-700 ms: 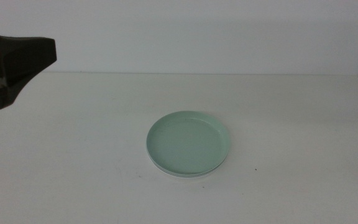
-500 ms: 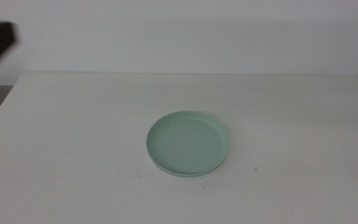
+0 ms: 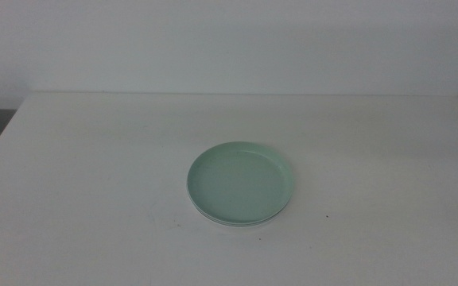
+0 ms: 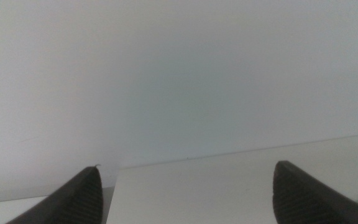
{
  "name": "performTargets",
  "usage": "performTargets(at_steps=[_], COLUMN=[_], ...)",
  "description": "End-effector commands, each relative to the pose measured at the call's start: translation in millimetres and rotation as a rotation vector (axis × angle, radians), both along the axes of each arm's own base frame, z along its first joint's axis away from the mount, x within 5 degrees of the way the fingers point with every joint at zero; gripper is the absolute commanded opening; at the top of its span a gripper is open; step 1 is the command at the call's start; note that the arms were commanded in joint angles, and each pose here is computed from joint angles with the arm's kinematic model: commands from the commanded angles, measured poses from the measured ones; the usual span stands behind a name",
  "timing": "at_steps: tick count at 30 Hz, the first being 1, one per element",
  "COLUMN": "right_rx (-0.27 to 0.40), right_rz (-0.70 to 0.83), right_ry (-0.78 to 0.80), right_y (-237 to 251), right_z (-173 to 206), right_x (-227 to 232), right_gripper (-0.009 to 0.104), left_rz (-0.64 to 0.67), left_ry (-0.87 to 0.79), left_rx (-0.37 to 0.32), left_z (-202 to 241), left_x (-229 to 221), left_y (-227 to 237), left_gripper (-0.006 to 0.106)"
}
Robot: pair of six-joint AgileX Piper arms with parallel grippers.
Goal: Stack the three bowls on top of each other.
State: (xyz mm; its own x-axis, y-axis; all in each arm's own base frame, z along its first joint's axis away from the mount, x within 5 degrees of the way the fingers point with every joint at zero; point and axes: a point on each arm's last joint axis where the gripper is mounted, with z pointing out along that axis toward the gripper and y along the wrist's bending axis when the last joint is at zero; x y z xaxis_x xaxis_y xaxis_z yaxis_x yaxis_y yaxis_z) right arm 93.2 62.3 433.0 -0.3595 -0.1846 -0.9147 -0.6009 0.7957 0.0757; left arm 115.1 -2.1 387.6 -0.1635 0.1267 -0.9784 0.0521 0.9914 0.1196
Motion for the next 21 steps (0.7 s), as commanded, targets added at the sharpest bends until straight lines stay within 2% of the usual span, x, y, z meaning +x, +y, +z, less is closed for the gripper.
performTargets(at_steps=[1, 4, 6, 9, 13, 17, 21], right_rx=[0.002, -0.012, 0.006, 0.02, -0.052, 0.042, 0.084], right_rz=[-0.004, -0.036, -0.092, -0.212, -0.3, -0.458, -0.604], right_ry=[-0.003, -0.034, -0.065, -0.133, -0.267, -0.24, -0.273], right_y=[0, -4, -9, -21, -33, -46, -57], right_z=[0, 1, 3, 1, -16, -46, -67], right_x=[0, -1, -3, -4, -7, -11, -17], right_gripper=[0.084, 0.084, 0.085, 0.093, 0.093, 0.093, 0.093], left_rz=[0.005, 0.005, 0.006, 0.006, 0.006, 0.006, 0.006], left_ry=[-0.007, -0.007, -0.007, -0.007, -0.007, -0.007, -0.007], left_rx=[-0.004, -0.004, 0.0, 0.0, 0.0, 0.0, 0.0], left_z=[0, 0, 0, 0, 0, 0, 0], left_x=[-1, -1, -1, -1, -1, -1, -1], left_y=[0, 0, 1, 1, 1, 1, 1], left_gripper=[0.094, 0.094, 0.094, 0.094, 0.094, 0.094, 0.094])
